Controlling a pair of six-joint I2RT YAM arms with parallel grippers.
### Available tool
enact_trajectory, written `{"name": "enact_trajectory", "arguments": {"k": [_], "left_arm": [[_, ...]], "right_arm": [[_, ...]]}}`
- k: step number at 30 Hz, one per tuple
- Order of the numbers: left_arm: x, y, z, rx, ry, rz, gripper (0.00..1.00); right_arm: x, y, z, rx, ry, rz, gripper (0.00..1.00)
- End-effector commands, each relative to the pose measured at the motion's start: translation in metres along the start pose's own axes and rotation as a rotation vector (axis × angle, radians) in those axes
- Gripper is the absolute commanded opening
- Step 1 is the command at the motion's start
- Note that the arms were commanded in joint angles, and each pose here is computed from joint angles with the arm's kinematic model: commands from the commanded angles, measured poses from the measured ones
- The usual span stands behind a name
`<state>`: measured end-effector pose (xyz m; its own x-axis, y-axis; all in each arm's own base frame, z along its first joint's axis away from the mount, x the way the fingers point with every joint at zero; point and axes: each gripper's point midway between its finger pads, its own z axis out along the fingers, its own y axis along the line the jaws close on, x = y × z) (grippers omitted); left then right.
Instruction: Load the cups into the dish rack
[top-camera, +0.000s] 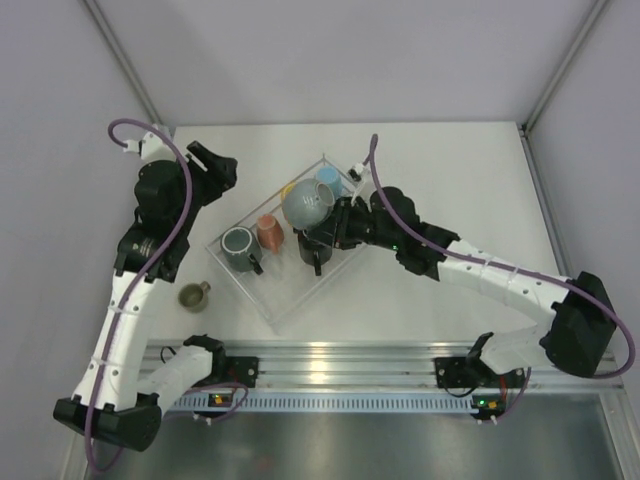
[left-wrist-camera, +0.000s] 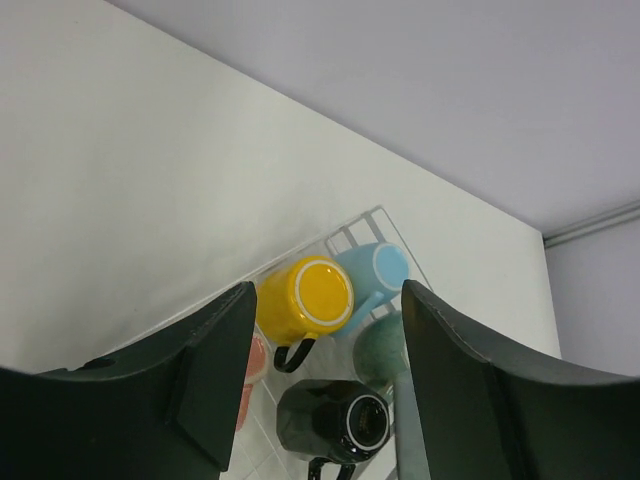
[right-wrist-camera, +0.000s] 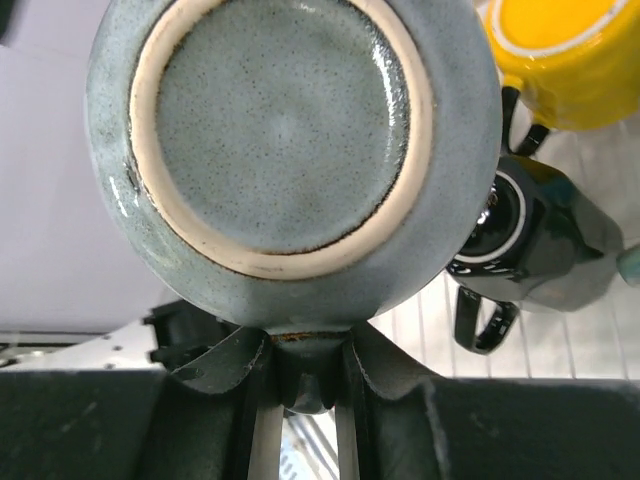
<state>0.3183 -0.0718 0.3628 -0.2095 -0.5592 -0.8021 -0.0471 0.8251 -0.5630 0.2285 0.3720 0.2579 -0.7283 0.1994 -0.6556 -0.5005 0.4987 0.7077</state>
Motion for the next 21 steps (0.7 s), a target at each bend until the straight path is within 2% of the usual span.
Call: {"name": "enact_trajectory", "arguments": {"k": [1, 14, 21], "left_arm": [[-0.019, 0.011, -0.008, -0.090, -0.046, 0.030, 0.66], [-0.026, 0.006, -0.009, -0.075, -0.056, 0.016, 0.66], [-0.026, 0.005, -0.011, -0.070, -0.058, 0.014, 0.66]], "right_arm": [[-0.036, 0.057, 0.001, -0.088, -0.126, -0.158, 0.00], [0.039, 0.058, 0.036, -0.019, 0.029, -0.287, 0.00], [0.062, 0.031, 0.051, 0.088, 0.082, -0.348, 0.00]]}}
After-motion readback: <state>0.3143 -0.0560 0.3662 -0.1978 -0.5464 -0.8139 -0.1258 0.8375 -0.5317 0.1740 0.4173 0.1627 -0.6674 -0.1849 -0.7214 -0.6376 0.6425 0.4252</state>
